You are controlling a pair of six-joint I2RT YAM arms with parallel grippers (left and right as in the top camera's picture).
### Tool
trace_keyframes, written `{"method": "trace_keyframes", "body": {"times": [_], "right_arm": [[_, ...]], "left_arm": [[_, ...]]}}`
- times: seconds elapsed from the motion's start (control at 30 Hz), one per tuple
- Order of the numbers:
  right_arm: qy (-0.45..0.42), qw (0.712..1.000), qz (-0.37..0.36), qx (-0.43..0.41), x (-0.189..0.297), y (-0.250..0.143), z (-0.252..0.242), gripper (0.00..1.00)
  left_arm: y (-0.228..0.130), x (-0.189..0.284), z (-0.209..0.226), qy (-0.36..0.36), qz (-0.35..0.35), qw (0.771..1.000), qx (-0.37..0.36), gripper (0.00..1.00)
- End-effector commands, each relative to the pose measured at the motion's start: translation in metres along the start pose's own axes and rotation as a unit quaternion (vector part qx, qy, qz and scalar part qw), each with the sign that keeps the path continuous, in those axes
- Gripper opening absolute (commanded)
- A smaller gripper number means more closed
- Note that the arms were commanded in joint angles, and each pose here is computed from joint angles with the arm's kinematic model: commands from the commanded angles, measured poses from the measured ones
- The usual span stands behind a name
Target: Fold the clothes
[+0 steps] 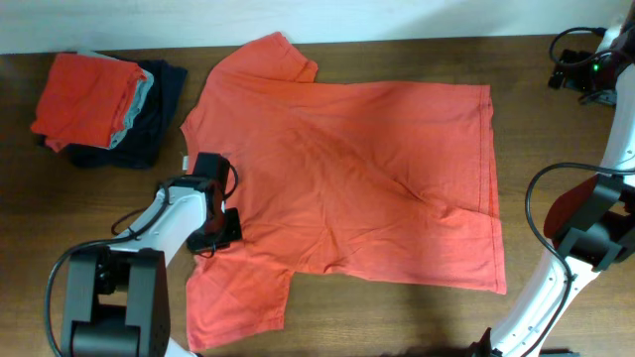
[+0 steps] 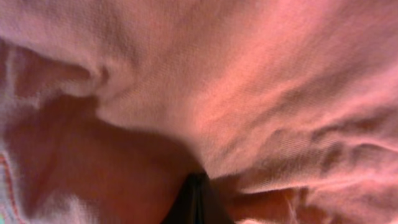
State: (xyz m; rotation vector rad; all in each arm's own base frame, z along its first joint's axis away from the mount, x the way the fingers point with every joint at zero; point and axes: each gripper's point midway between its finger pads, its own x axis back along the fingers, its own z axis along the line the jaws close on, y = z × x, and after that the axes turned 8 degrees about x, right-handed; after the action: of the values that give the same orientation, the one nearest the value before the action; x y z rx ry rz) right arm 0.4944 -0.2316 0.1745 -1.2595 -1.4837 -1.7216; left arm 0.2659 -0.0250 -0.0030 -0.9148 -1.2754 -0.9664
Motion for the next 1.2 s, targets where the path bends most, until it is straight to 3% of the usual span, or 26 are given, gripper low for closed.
{"method": "trace_keyframes", "body": {"times": [0.0,0.6,1.17], "right_arm": [[0.0,1.0,-0.01,0.002,0.007,0.005,0.001,0.98],[0.0,1.0,-0.01,0.002,0.007,0.005,0.001,0.99],[0.0,1.0,-0.01,0.002,0.007,0.005,0.001,0.98]], "left_arm": [[-0.003,-0.004,0.014,0.036,0.01,0.999,0.006,0.0],[0.021,0.027,0.0,0.013,-0.015,1.0,0.008,0.0],[0.102,0.113,-0.034,-0.07,-0.167,0.983,0.025,0.02]]}}
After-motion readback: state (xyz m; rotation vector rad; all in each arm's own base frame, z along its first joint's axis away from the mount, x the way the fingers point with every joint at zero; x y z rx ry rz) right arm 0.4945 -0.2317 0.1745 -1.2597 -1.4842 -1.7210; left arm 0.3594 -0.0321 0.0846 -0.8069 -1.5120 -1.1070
